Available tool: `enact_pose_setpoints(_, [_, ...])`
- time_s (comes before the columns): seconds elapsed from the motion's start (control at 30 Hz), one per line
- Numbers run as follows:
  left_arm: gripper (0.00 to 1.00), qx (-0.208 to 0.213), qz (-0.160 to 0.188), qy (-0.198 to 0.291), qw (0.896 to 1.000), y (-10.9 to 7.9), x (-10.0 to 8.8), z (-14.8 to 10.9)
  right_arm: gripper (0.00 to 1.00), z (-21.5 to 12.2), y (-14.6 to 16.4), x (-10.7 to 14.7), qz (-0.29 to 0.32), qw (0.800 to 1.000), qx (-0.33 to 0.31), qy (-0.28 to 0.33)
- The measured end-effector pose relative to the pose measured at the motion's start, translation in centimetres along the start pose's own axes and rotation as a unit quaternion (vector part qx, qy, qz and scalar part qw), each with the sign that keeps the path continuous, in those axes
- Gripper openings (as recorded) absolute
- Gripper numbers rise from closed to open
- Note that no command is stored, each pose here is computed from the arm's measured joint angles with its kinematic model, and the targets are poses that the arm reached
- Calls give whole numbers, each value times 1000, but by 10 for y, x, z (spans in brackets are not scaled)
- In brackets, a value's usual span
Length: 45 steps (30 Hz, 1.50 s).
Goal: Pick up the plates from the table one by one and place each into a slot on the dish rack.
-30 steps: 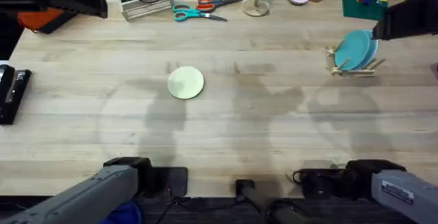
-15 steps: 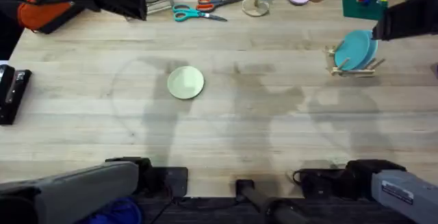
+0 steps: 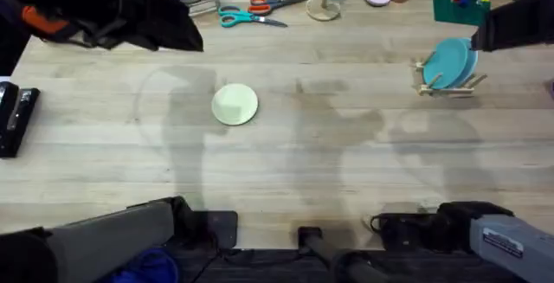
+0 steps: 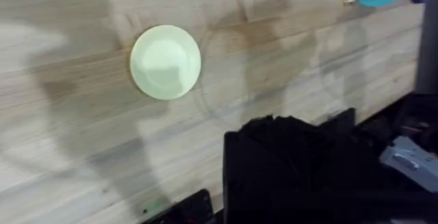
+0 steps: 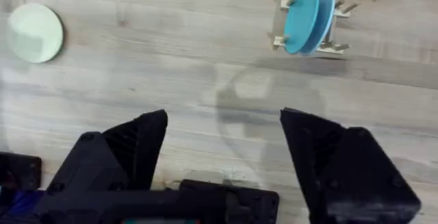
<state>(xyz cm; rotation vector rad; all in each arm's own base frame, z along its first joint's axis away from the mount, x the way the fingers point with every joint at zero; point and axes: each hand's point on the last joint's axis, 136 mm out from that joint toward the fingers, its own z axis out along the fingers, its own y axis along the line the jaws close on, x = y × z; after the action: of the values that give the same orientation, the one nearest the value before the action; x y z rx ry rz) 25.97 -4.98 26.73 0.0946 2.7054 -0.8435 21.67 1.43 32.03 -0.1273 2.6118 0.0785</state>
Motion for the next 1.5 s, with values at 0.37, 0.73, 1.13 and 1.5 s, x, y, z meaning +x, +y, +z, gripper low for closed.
enact_pose_setpoints(0.37, [43, 70, -49, -11, 996, 37, 14, 34, 995, 0, 0, 0, -1, 1000, 0, 0])
enact_pose_setpoints(0.73, [41, 86, -71, -10, 994, 55, 27, 56, 994, 0, 0, 0, -1, 1000, 0, 0])
enact_pose_setpoints(1.13, [42, 114, -88, 18, 989, 69, 30, 79, 993, 0, 0, 0, -1, 1000, 0, 0])
enact_pose_setpoints(1.5, [44, 141, -102, 57, 983, 95, 31, 110, 993, 0, 0, 0, -1, 1000, 0, 0])
